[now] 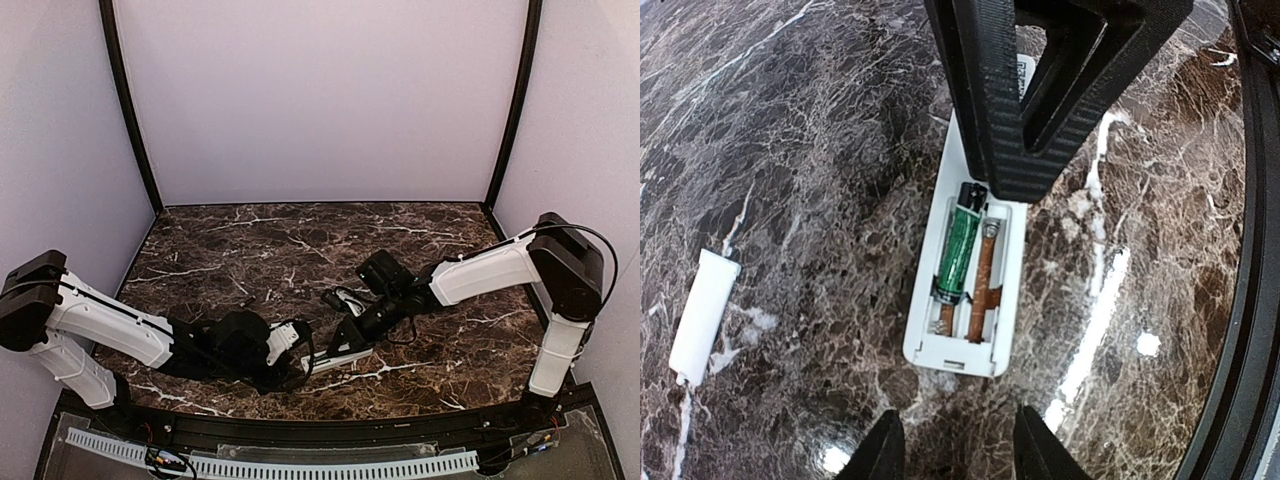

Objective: Load the batteries into the remote control
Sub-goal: Load the battery into the battery compartment.

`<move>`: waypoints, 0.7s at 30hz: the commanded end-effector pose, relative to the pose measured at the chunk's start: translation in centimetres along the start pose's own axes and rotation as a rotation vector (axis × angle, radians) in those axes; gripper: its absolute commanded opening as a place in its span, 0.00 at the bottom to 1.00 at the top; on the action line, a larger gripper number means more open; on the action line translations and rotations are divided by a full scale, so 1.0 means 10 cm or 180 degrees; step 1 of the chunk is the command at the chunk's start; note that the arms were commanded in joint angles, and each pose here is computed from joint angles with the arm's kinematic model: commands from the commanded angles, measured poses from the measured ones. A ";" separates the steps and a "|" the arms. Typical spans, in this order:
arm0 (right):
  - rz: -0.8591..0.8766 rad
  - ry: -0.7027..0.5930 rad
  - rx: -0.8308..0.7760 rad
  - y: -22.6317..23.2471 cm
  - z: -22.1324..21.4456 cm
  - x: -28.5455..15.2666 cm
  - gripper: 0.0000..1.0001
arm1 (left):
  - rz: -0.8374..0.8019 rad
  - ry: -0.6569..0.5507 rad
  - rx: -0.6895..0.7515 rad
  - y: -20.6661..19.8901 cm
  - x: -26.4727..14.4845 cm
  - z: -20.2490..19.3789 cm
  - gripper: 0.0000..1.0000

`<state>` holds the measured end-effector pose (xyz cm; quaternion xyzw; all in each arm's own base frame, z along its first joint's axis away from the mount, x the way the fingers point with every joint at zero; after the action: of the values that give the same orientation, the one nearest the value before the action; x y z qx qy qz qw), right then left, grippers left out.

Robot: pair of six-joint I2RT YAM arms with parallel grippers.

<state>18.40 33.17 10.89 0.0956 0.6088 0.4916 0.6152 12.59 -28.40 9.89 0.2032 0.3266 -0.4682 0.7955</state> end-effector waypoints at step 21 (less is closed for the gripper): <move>0.0003 0.0047 -0.0031 0.08 0.05 0.08 0.17 | 0.0019 0.0038 0.0013 0.02 -0.01 -0.07 0.38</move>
<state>18.39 34.01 10.53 0.0917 0.6128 0.4932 0.6106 12.53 -28.23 9.69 0.2049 0.3282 -0.4673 0.7950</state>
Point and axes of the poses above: each gripper's point midway between its finger pads, its own x axis out along the fingers, its own y axis along the line the jaws close on, z = x × y, the point moved 8 cm from there along -x, back along the fingers, and after that the axes turned 3 degrees about x, right-handed, at the moved point
